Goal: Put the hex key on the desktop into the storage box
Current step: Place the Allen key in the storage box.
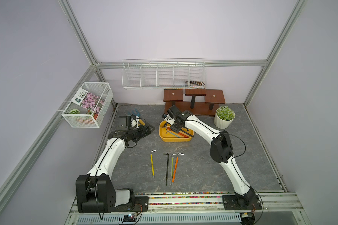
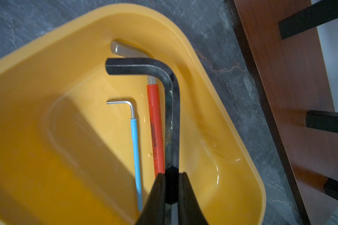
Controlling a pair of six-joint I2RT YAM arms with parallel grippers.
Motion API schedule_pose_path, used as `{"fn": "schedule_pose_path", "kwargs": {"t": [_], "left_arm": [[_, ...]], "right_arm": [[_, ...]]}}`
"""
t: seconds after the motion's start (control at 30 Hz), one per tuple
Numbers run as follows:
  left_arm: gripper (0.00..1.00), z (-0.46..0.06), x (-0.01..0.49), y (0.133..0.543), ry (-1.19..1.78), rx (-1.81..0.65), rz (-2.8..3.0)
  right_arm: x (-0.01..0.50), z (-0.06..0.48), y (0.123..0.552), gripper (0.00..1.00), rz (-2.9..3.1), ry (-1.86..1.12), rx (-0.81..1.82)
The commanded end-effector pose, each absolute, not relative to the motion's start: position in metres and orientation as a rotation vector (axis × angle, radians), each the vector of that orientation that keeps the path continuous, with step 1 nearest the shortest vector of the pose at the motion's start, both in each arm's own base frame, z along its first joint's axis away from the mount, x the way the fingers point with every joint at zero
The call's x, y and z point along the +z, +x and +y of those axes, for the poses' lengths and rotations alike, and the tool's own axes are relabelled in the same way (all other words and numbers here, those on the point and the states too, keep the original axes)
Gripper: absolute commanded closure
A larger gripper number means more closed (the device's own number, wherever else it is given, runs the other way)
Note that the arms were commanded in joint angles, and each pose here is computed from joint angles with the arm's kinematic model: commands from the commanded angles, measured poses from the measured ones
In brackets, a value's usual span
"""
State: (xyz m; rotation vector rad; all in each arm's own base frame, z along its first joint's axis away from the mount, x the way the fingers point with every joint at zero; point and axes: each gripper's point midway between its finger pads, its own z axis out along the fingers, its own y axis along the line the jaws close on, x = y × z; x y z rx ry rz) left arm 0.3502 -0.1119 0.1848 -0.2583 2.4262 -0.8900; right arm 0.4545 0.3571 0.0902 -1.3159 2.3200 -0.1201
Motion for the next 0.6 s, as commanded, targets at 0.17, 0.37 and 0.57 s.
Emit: {"fn": "schedule_pose_path", "kwargs": {"t": [0.17, 0.37, 0.57], "left_arm": [[0.0, -0.112, 0.178, 0.351, -0.271, -0.905, 2.438], [0.0, -0.112, 0.177, 0.35, -0.272, -0.907, 2.439], [0.0, -0.112, 0.176, 0.35, -0.278, -0.907, 2.44]], "right_arm": [[0.089, 0.369, 0.455, 0.8, 2.366, -1.205, -0.008], [0.107, 0.372, 0.448, 0.59, 2.362, -1.14, 0.068], [0.144, 0.368, 0.445, 0.5, 2.34, -1.025, 0.114]]}}
